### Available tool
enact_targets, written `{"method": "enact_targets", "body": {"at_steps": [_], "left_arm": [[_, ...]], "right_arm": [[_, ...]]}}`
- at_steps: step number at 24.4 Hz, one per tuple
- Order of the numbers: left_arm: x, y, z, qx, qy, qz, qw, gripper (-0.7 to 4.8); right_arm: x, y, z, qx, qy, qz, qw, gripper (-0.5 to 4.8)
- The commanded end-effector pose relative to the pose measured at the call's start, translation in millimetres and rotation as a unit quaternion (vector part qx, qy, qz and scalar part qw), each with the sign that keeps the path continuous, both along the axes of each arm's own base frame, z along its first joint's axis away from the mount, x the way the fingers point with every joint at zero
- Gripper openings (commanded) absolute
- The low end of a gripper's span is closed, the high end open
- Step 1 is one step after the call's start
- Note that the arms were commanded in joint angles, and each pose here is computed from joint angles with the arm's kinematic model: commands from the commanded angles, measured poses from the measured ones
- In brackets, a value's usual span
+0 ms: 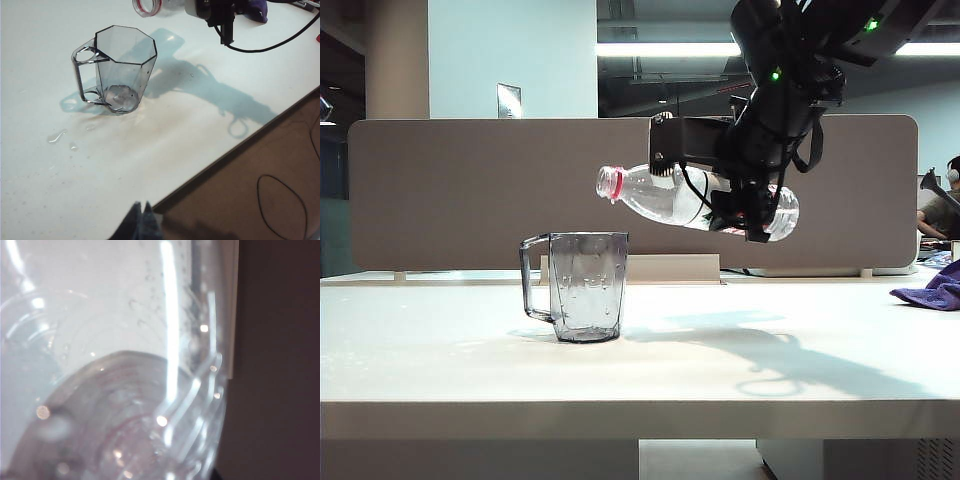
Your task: Pick up the mineral water bottle on the table and pour a little water into the mug.
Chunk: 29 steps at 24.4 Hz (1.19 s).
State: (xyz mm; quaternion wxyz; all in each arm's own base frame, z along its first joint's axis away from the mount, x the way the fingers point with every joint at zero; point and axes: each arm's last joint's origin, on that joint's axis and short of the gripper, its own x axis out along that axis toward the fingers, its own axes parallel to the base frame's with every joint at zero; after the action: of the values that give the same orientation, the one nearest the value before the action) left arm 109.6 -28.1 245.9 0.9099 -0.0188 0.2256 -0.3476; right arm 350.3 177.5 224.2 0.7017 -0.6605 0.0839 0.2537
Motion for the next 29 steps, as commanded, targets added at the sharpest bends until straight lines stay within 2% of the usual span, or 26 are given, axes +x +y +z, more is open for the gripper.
{"method": "enact_targets", "body": {"at_steps": [1, 6, 13, 18, 29], "left_arm": [[0, 0, 2, 0.0, -0.009, -0.001, 1.0, -0.05], [0, 0, 2, 0.0, -0.009, -0.001, 1.0, -0.05], [0, 0, 2, 0.0, -0.009, -0.001, 1.0, -0.05], [0, 0, 2, 0.0, -0.009, -0.001, 1.0, -0.05], [0, 0, 2, 0.0, -0.009, -0.001, 1.0, -0.05]], "right_arm": [[2, 1, 13, -0.01, -0.048, 0.013, 0.999, 2.29], [4, 3, 21, -0.019, -0.098, 0.024, 0.995, 2.3], [5, 3, 23, -0.065, -0.124, 0.046, 0.989, 2.29], [7, 4, 30, -0.054, -0.155, 0.043, 0.986, 2.3], [7, 3, 31, -0.086, -0.17, 0.052, 0.98, 2.3]]}}
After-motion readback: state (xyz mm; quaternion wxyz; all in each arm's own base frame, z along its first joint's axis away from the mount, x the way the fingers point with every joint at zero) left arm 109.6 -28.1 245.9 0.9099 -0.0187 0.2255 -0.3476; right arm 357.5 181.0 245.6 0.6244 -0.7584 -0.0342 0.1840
